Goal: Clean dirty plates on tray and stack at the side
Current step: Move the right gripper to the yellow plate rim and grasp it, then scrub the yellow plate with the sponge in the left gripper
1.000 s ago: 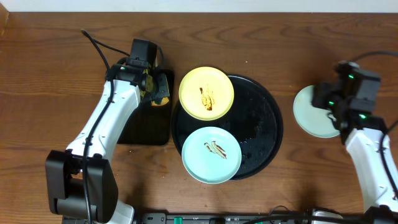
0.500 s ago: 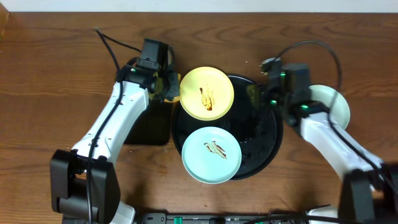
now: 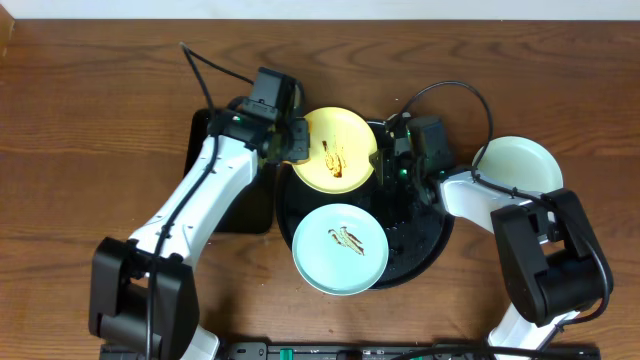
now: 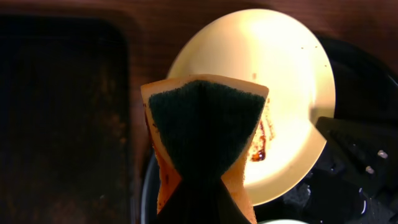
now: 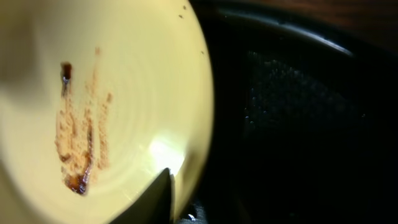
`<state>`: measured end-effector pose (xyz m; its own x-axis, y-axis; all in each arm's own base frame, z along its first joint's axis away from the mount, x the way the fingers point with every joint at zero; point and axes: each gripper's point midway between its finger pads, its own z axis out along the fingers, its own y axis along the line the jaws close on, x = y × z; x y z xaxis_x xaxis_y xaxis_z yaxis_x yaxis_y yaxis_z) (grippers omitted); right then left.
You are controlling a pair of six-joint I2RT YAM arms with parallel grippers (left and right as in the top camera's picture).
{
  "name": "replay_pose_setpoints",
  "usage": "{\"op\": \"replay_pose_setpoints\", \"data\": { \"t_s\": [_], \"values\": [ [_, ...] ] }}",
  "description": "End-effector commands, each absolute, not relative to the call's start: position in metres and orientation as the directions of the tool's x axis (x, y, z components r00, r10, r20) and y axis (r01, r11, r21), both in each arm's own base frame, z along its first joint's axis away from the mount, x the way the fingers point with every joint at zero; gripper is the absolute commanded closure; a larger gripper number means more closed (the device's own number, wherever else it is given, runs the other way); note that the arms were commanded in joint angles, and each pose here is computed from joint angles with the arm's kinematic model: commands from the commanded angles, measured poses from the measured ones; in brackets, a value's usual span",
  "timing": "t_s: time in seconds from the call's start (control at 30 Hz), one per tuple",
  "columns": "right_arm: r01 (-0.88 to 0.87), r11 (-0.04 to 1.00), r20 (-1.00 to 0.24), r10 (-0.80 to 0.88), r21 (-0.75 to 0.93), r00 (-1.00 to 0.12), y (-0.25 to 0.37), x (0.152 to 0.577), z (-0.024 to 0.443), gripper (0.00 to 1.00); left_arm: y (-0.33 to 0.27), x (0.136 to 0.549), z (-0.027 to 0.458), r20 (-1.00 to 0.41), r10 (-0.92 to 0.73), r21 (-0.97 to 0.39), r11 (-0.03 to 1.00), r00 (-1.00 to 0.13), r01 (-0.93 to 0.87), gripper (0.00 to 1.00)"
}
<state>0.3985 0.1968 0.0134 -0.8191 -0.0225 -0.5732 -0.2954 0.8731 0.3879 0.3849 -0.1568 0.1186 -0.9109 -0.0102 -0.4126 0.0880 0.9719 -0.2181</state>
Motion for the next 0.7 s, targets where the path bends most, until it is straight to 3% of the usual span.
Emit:
{"op": "replay_pose_setpoints", "data": {
  "t_s": [0.0, 0.07, 0.67],
  "values": [
    [-0.288, 0.868, -0.567, -0.008, 0.405, -0.824, 0.204, 0.399, 0.015, 0.90, -0.168, 0.383, 0.107, -0.400, 0.023, -0.216, 0.969, -0.916, 0.119, 0.92],
    [-0.282, 0.870, -0.553, -0.013, 0.405, -0.833, 0.204, 0.396, 0.012, 0.99, -0.175, 0.383, 0.105, -0.404, 0.036, -0.217, 0.967, -0.914, 0.134, 0.92],
    [-0.221, 0.895, -0.495, 0.001, 0.389, -0.869, 0.194, 0.387, 0.000, 0.99, -0.246, 0.349, 0.060, -0.330, 0.212, -0.206, 0.935, -0.920, 0.290, 0.91]
  ]
}}
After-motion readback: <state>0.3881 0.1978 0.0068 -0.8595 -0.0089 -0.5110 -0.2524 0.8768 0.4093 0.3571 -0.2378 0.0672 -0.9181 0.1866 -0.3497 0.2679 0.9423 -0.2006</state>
